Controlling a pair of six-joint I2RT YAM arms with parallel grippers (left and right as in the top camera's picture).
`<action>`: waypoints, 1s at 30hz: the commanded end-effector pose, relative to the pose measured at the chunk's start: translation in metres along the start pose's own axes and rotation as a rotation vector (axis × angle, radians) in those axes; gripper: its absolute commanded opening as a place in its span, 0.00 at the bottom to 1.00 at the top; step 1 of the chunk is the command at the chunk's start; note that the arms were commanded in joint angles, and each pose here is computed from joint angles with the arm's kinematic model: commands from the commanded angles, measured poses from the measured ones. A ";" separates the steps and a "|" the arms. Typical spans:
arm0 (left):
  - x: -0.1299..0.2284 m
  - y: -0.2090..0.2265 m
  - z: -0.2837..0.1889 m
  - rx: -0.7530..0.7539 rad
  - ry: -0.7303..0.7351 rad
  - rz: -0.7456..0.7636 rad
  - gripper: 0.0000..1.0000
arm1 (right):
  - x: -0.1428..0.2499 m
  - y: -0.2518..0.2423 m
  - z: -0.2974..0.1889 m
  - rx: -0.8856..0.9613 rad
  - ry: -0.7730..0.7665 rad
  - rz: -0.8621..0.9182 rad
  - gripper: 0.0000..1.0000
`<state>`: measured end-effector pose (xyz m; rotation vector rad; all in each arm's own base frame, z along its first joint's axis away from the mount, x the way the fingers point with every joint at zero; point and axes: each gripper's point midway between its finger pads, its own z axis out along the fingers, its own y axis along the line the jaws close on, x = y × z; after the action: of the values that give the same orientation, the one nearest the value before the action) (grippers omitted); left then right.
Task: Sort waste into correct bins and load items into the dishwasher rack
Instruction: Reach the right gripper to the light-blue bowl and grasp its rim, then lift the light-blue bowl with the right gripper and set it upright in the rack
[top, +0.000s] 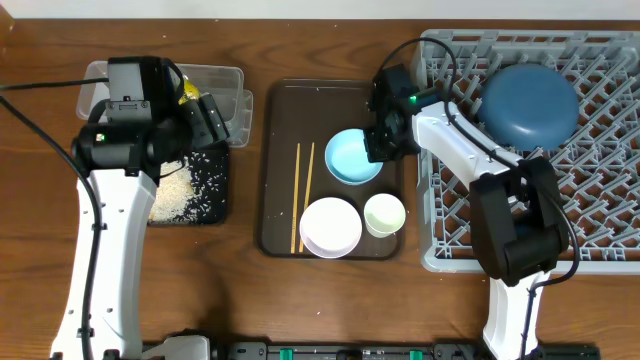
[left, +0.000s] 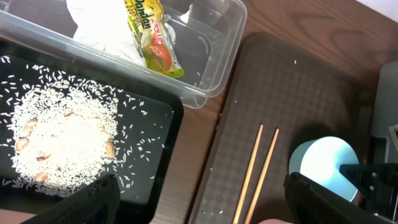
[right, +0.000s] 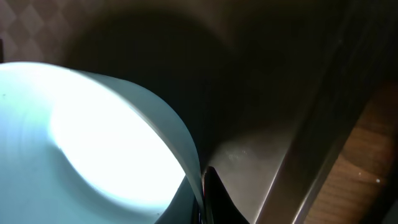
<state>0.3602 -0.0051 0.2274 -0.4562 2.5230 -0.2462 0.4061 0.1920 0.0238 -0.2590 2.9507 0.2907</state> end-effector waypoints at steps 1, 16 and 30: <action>0.001 0.003 0.003 -0.011 0.007 -0.001 0.87 | -0.031 0.000 -0.057 0.002 -0.134 0.000 0.01; 0.000 0.003 0.003 -0.011 0.007 -0.002 0.87 | -0.083 -0.163 -0.352 1.050 -0.847 0.380 0.01; 0.000 0.003 0.003 -0.011 0.007 -0.002 0.87 | -0.133 -0.195 -0.237 1.328 -0.574 0.132 0.01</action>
<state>0.3602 -0.0051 0.2273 -0.4563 2.5233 -0.2462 0.5447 -0.0138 0.2384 0.1719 2.0365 -1.1272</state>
